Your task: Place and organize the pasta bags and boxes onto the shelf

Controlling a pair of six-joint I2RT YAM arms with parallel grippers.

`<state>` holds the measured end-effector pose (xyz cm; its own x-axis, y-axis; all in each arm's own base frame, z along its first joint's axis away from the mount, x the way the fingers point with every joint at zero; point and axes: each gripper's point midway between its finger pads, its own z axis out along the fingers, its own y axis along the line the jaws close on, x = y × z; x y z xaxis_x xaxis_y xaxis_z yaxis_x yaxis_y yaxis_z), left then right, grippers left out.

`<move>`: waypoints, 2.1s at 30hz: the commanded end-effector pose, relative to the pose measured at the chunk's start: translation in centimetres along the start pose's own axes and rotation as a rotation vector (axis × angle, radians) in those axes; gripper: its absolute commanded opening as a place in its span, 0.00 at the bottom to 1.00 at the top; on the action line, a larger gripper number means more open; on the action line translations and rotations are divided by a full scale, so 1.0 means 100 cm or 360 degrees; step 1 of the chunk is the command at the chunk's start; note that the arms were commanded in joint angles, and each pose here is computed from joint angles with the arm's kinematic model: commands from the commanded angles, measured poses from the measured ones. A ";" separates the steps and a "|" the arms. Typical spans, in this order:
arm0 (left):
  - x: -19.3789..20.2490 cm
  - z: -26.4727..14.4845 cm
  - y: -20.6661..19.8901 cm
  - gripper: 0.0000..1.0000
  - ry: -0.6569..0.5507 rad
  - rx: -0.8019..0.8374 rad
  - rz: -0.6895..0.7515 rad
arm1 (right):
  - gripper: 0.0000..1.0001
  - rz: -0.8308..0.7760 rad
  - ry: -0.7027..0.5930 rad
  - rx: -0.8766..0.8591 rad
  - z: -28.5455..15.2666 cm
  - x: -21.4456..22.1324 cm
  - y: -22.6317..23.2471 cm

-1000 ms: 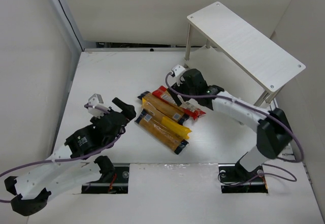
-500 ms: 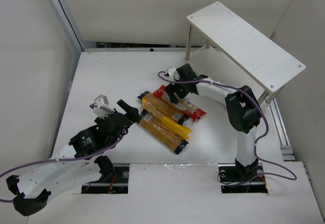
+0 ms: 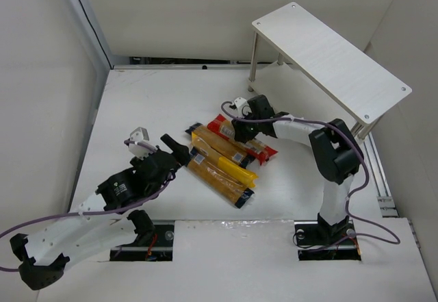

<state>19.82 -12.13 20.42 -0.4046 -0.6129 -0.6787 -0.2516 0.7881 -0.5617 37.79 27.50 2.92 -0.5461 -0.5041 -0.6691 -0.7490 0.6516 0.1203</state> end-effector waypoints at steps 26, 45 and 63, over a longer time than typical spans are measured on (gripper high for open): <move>0.009 0.013 -0.004 1.00 -0.0012 0.0003 0.0092 | 0.00 0.1066 -0.0123 0.2636 -0.278 0.019 -0.132; 0.020 0.044 -0.054 1.00 0.0153 0.0114 0.0233 | 1.00 0.0686 0.0364 0.2683 -0.240 0.040 -0.140; -0.010 -0.003 0.000 1.00 0.0064 0.0005 -0.0067 | 0.94 -0.0189 -0.0493 -0.0219 -0.125 -0.065 0.150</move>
<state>20.46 -13.29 20.85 -0.4834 -0.5944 -0.6427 -0.2261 0.7940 -0.5642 27.54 25.73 13.01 -0.5838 -0.4051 -0.7036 -0.5602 0.8283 -0.0120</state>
